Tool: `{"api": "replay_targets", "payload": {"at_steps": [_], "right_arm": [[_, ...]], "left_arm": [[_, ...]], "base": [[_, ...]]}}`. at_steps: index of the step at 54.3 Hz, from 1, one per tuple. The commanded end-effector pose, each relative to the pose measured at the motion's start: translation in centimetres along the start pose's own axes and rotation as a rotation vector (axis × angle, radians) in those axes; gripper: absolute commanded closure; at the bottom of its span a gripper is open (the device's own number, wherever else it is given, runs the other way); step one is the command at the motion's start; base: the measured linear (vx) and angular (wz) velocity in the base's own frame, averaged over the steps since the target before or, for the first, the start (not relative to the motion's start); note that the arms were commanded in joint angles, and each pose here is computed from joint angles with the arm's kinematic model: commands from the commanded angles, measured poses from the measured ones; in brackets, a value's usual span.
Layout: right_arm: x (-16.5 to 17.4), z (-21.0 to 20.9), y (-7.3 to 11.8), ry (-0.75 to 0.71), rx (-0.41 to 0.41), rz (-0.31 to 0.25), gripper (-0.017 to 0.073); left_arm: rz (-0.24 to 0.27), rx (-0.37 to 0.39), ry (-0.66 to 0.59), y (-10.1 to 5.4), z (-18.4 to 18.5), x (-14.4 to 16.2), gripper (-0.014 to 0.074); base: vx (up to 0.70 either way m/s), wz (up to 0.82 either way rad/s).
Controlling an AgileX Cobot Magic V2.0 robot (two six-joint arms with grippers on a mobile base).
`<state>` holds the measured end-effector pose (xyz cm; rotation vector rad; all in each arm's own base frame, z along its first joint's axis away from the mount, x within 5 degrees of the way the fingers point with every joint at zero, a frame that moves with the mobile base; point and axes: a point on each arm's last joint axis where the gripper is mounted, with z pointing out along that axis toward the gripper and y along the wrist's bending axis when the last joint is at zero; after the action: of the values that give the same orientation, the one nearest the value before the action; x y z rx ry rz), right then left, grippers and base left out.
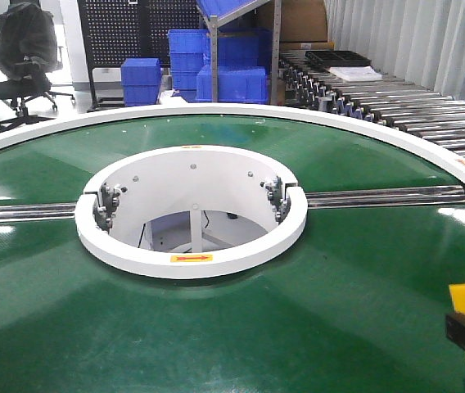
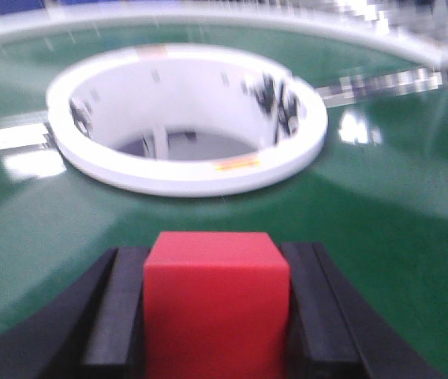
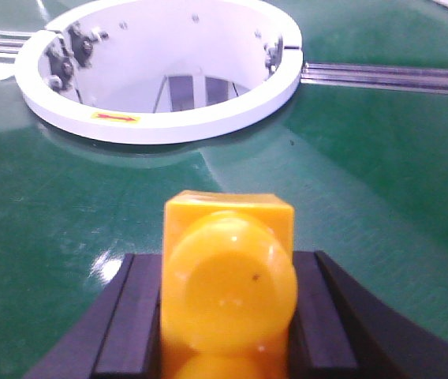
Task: Pick red and yellow blocks into blue bin
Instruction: 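Lift the red cube and yellow brick off the table, then drive the base away from the conveyor holding both blocks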
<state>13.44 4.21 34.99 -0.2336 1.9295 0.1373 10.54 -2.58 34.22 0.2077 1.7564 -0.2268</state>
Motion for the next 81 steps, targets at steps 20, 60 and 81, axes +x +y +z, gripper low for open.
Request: {"api": "replay_targets", "payload": {"at_steps": [20,60,81], "right_arm": [[-0.42,-2.06,-0.22,-0.155,-0.022,-0.019,0.057],[-0.39,-2.06,-0.23,-0.152,-0.021,-0.019,0.057],[-0.39,-2.06,-0.23,-0.152,-0.021,-0.019,0.057]], "left_arm": [[-0.019,-0.034,-0.176,-0.05,-2.1,-0.47,0.0594],[-0.019,-0.034,-0.176,-0.05,-2.1,-0.47,0.0594],[-0.019,-0.034,-0.176,-0.05,-2.1,-0.47,0.0594]], "base": [[0.0,0.0],[0.0,0.01],[-0.08,0.19]]}}
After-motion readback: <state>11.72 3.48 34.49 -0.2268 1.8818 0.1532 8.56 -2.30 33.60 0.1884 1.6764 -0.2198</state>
